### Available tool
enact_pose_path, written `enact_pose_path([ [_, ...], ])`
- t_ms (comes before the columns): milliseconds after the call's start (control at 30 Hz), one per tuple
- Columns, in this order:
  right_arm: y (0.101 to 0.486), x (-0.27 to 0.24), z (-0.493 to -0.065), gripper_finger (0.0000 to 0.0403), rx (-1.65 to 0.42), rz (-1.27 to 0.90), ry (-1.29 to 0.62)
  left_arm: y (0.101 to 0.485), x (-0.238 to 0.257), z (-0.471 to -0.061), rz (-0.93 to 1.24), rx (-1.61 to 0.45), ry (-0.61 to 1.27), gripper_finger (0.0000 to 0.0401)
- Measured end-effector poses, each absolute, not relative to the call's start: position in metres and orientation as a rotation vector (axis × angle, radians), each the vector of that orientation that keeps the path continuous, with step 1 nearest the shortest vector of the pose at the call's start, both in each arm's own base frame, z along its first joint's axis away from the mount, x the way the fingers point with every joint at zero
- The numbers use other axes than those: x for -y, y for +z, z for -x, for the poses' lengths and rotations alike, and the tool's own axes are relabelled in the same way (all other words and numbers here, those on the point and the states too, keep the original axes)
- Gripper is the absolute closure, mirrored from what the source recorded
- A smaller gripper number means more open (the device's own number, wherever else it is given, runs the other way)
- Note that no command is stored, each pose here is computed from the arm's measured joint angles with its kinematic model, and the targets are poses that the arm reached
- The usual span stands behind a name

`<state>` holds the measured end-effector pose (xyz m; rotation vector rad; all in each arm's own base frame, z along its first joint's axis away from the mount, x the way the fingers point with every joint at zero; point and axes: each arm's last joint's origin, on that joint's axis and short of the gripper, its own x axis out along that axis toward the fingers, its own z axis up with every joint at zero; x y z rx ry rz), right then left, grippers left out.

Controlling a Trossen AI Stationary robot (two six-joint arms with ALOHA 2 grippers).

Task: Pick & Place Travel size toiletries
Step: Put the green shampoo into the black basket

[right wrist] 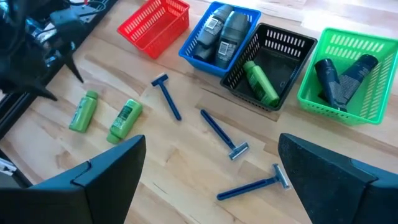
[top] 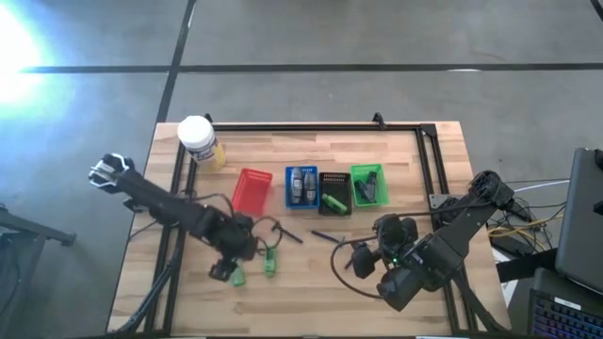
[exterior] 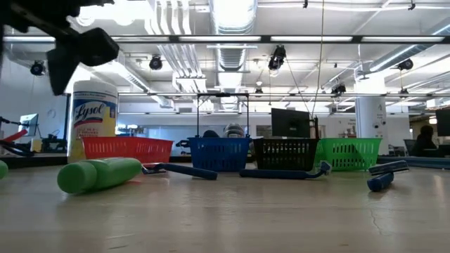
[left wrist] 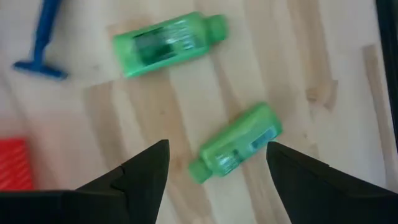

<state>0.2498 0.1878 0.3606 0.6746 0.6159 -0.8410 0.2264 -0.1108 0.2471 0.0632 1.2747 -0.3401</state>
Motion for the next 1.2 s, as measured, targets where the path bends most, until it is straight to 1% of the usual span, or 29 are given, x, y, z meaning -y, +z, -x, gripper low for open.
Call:
enact_pose_path([
  [100, 0.361, -0.188, -0.250, 0.0039, -0.616, -0.676, -0.841, 0.238, 0.124, -0.227, -0.135, -1.226, -0.348, 0.0128],
  [167, 0.361, -0.188, -0.250, 0.0039, -0.615, -0.676, -0.841, 0.235, 0.131, -0.231, -0.216, -1.152, -0.375, 0.0128],
  [300, 0.361, -0.188, -0.250, 0.0039, -0.617, -0.673, -0.839, 0.233, 0.140, -0.242, -0.460, -1.002, -0.528, 0.0128],
  [400, 0.361, -0.188, -0.250, 0.0039, -0.622, -0.684, -0.839, 0.227, 0.142, -0.250, -0.649, -0.931, -0.593, 0.0128],
  [500, 0.360, -0.189, -0.250, 0.0039, -0.653, -0.701, -0.837, 0.214, 0.144, -0.258, -0.799, -0.924, -0.663, 0.0128],
  [667, 0.359, -0.191, -0.251, 0.0039, -0.682, -0.732, -0.826, 0.191, 0.150, -0.265, -0.945, -0.949, -0.773, 0.0128],
  [833, 0.359, -0.192, -0.252, 0.0039, -0.675, -0.752, -0.816, 0.181, 0.150, -0.272, -1.009, -0.953, -0.759, 0.0128],
  [1067, 0.357, -0.193, -0.253, 0.0039, -0.670, -0.759, -0.816, 0.168, 0.152, -0.279, -1.045, -0.939, -0.820, 0.0128],
  [1200, 0.356, -0.193, -0.253, 0.0039, -0.663, -0.776, -0.828, 0.164, 0.147, -0.282, -1.066, -0.968, -0.778, 0.0128],
])
